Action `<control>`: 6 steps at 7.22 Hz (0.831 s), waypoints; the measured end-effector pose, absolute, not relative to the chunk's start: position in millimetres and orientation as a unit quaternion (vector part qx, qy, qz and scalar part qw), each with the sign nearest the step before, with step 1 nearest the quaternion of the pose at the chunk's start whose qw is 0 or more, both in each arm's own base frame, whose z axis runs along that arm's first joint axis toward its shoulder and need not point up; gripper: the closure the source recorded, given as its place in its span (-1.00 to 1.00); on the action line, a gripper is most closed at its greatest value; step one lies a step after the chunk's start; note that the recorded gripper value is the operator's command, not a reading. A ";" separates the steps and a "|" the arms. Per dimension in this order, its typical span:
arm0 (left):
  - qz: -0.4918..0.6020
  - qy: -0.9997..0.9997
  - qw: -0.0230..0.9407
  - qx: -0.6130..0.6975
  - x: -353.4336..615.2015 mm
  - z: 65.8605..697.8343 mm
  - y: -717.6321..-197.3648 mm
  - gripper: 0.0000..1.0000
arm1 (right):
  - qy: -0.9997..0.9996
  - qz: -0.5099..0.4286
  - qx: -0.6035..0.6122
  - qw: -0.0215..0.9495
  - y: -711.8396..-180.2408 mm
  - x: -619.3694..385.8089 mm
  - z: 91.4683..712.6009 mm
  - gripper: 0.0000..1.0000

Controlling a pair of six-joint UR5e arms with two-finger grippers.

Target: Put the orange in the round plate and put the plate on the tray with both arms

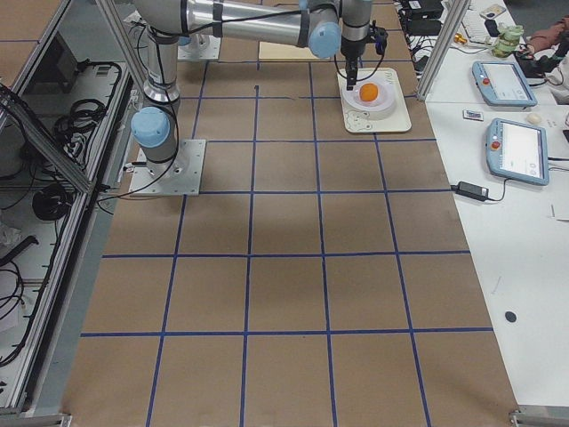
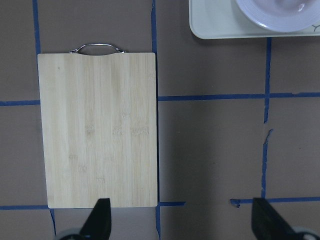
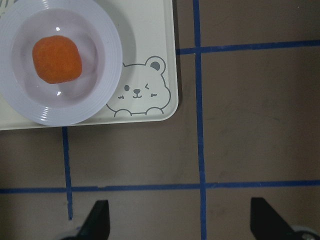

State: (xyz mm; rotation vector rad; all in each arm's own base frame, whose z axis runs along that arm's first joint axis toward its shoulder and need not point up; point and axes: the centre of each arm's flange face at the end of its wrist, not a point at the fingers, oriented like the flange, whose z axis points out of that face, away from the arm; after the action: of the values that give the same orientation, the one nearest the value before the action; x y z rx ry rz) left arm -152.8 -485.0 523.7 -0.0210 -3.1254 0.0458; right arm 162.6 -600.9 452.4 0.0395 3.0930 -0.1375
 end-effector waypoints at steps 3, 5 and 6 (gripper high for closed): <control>0.015 -1.000 0.008 -0.006 -153.1 524.0 -485.1 -1.00 | 0.999 -0.028 -0.029 0.007 -525.3 166.0 519.3 -1.00; 0.016 -1.000 0.009 -0.005 -153.0 524.3 -485.2 -1.00 | 0.998 -0.040 -0.042 0.002 -515.6 161.7 529.5 -1.00; 0.016 -1.000 0.009 -0.005 -152.9 524.1 -485.2 -1.00 | 0.998 -0.046 -0.044 0.001 -514.9 161.1 531.9 -1.00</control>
State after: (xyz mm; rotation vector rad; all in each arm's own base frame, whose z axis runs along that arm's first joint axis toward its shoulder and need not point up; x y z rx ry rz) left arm -152.9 -485.2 524.1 -0.0164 -3.1241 0.0488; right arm 161.1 -514.9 531.9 -0.1389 3.1335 -0.1442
